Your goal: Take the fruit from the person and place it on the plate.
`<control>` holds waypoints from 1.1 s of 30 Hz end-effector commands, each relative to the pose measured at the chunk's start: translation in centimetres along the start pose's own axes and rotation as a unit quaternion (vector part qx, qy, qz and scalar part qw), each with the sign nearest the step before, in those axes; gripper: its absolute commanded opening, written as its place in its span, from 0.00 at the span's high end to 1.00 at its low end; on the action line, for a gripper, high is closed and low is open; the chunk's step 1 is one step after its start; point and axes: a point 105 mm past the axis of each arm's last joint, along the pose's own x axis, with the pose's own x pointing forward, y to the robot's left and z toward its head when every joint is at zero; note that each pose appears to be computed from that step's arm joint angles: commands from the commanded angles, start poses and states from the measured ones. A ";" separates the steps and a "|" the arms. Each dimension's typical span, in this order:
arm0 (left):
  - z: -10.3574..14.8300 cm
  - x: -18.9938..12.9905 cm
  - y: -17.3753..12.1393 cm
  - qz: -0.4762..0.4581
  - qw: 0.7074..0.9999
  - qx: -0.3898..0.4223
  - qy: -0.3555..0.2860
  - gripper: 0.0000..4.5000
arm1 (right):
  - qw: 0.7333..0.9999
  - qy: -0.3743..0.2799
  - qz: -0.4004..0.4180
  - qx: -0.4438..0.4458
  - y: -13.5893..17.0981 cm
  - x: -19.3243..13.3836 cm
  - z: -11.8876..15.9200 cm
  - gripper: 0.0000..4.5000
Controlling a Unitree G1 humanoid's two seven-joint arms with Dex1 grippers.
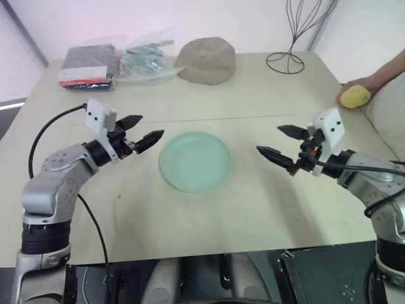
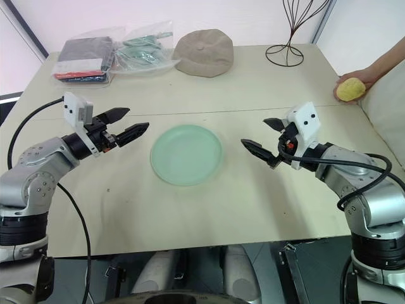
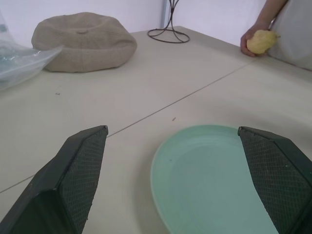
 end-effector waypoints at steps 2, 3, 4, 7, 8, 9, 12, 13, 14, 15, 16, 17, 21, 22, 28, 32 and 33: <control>1.2 0.2 -0.4 -0.008 1.000 0.020 -0.016 0.01 | 1.000 -0.017 -0.004 -0.025 0.2 -0.7 1.4 0.00; 1.1 0.3 -0.4 -0.009 1.000 0.020 -0.016 0.01 | 1.000 -0.016 -0.005 -0.024 0.2 -0.7 1.4 0.00; 1.1 0.3 -0.4 -0.010 1.000 0.020 -0.016 0.01 | 1.000 -0.015 -0.005 -0.024 0.1 -0.7 1.4 0.00; 1.1 0.4 -0.4 -0.011 1.000 0.021 -0.015 0.01 | 1.000 -0.012 -0.008 -0.022 0.1 -0.8 1.3 0.00; 1.1 0.4 -0.3 -0.011 1.000 0.021 -0.015 0.01 | 1.000 -0.011 -0.008 -0.022 0.1 -0.9 1.2 0.00; 1.1 0.4 -0.3 -0.011 1.000 0.021 -0.014 0.01 | 1.000 -0.010 -0.010 -0.021 0.1 -0.9 1.2 0.00; 1.2 0.4 -0.2 -0.012 1.000 0.022 -0.014 0.01 | 1.000 -0.017 -0.013 -0.016 0.0 -0.7 1.7 0.00; 1.2 0.4 -0.2 -0.012 1.000 0.023 -0.013 0.01 | 1.000 -0.019 -0.013 -0.015 0.1 -0.6 1.9 0.00; 1.2 0.4 -0.2 -0.011 1.000 0.023 -0.014 0.01 | 1.000 -0.021 -0.013 -0.014 0.1 -0.6 2.0 0.00; 1.4 0.5 -0.1 -0.009 1.000 0.020 -0.018 0.01 | 1.000 -0.022 -0.011 -0.015 0.2 -0.5 2.1 0.00; 1.7 0.6 0.0 -0.006 1.000 0.016 -0.025 0.01 | 1.000 -0.022 -0.010 -0.016 0.3 -0.4 2.2 0.00; 2.1 0.7 0.2 -0.002 0.999 0.006 -0.036 0.01 | 1.000 -0.022 -0.010 -0.015 0.3 -0.3 2.1 0.00; 4.3 1.5 0.6 0.012 0.996 -0.043 -0.083 0.01 | 1.000 -0.020 -0.008 -0.015 0.4 -0.1 1.9 0.00; 4.8 1.8 0.6 0.016 0.994 -0.052 -0.094 0.01 | 1.000 -0.020 -0.008 -0.016 0.4 -0.1 1.9 0.00; 7.9 4.0 0.3 0.006 0.982 -0.117 -0.145 0.01 | 1.000 -0.022 -0.004 -0.017 0.6 0.3 2.0 0.00; 8.8 5.3 0.2 0.004 0.977 -0.146 -0.153 0.01 | 1.000 -0.024 -0.003 -0.017 0.6 0.4 2.1 0.00; 9.0 5.6 0.3 0.007 0.976 -0.154 -0.155 0.01 | 1.000 -0.025 -0.002 -0.017 0.6 0.4 2.1 0.00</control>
